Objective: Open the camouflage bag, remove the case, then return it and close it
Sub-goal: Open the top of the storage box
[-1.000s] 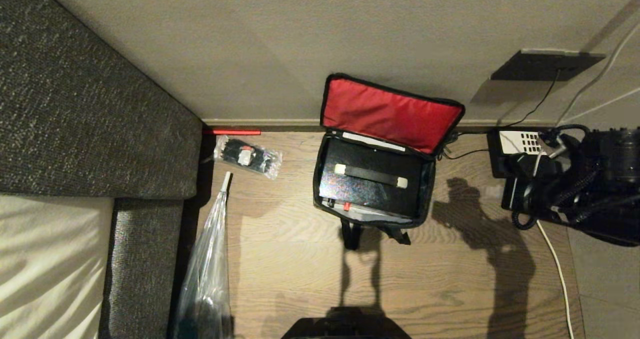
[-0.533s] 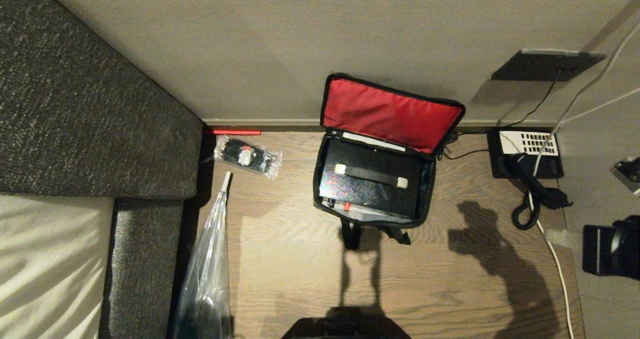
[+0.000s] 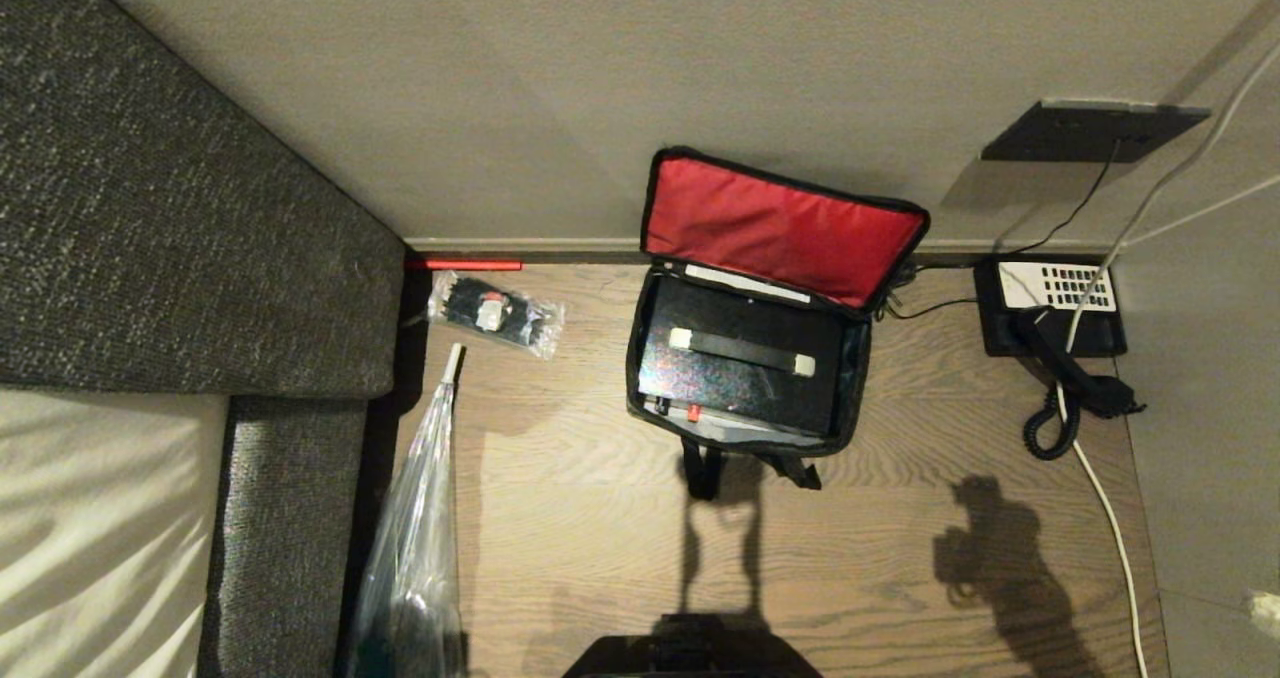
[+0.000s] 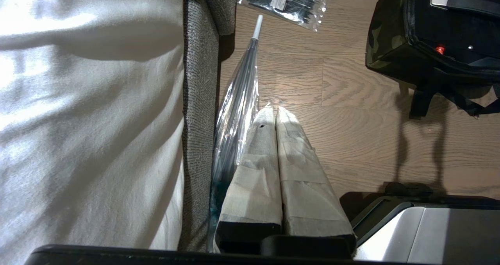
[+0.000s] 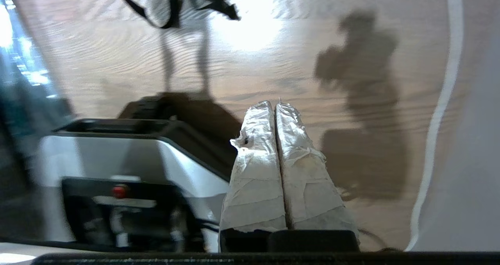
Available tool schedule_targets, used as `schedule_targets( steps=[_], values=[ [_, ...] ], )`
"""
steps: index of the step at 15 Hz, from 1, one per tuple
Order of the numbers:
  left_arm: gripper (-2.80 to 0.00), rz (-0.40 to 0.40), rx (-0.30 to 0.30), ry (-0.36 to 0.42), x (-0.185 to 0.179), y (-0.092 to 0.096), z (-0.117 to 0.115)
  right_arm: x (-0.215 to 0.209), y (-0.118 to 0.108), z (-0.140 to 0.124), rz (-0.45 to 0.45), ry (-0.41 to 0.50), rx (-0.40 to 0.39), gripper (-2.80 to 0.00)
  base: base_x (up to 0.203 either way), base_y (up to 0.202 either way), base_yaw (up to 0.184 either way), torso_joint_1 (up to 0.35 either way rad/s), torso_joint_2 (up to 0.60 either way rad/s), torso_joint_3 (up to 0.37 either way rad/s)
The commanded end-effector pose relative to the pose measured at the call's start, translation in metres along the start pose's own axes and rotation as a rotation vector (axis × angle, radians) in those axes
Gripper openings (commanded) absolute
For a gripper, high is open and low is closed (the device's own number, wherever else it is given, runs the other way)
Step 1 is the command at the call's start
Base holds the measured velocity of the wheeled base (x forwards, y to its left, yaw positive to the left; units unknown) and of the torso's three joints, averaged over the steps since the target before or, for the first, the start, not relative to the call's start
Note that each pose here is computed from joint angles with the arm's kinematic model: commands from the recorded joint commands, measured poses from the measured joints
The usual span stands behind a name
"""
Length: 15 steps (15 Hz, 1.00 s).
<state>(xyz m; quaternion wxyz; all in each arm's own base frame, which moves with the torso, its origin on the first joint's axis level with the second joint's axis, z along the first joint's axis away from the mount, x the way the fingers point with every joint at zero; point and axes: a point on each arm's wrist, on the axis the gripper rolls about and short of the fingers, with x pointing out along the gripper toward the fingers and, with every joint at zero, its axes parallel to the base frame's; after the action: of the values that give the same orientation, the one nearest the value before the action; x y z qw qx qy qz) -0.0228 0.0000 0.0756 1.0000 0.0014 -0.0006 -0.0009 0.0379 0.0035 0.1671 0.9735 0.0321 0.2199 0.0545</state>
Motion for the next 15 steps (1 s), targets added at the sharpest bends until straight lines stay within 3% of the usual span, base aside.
schedule_targets(
  steps=[1, 4, 5, 8, 10, 15],
  values=[
    [-2.8, 0.0, 0.0, 0.0, 0.0, 0.0, 0.0, -0.02, -0.001, -0.029, -0.025, -0.101, -0.046, -2.8, 0.0, 0.0, 0.0, 0.0, 0.0, 0.0],
    [-2.8, 0.0, 0.0, 0.0, 0.0, 0.0, 0.0, -0.011, -0.004, -0.08, -0.072, -0.062, -0.063, -2.8, 0.0, 0.0, 0.0, 0.0, 0.0, 0.0],
    [-2.8, 0.0, 0.0, 0.0, 0.0, 0.0, 0.0, -0.01, -0.005, -0.088, -0.079, -0.11, -0.071, -2.8, 0.0, 0.0, 0.0, 0.0, 0.0, 0.0],
    [-2.8, 0.0, 0.0, 0.0, 0.0, 0.0, 0.0, -0.013, -0.005, -0.102, -0.107, -0.255, -0.079, -2.8, 0.0, 0.0, 0.0, 0.0, 0.0, 0.0],
    [-2.8, 0.0, 0.0, 0.0, 0.0, 0.0, 0.0, -0.015, -0.006, -0.107, -0.117, -0.405, -0.074, -2.8, 0.0, 0.0, 0.0, 0.0, 0.0, 0.0],
    [-2.8, 0.0, 0.0, 0.0, 0.0, 0.0, 0.0, -0.016, -0.006, -0.108, -0.118, -0.44, -0.036, -2.8, 0.0, 0.0, 0.0, 0.0, 0.0, 0.0]
  ],
)
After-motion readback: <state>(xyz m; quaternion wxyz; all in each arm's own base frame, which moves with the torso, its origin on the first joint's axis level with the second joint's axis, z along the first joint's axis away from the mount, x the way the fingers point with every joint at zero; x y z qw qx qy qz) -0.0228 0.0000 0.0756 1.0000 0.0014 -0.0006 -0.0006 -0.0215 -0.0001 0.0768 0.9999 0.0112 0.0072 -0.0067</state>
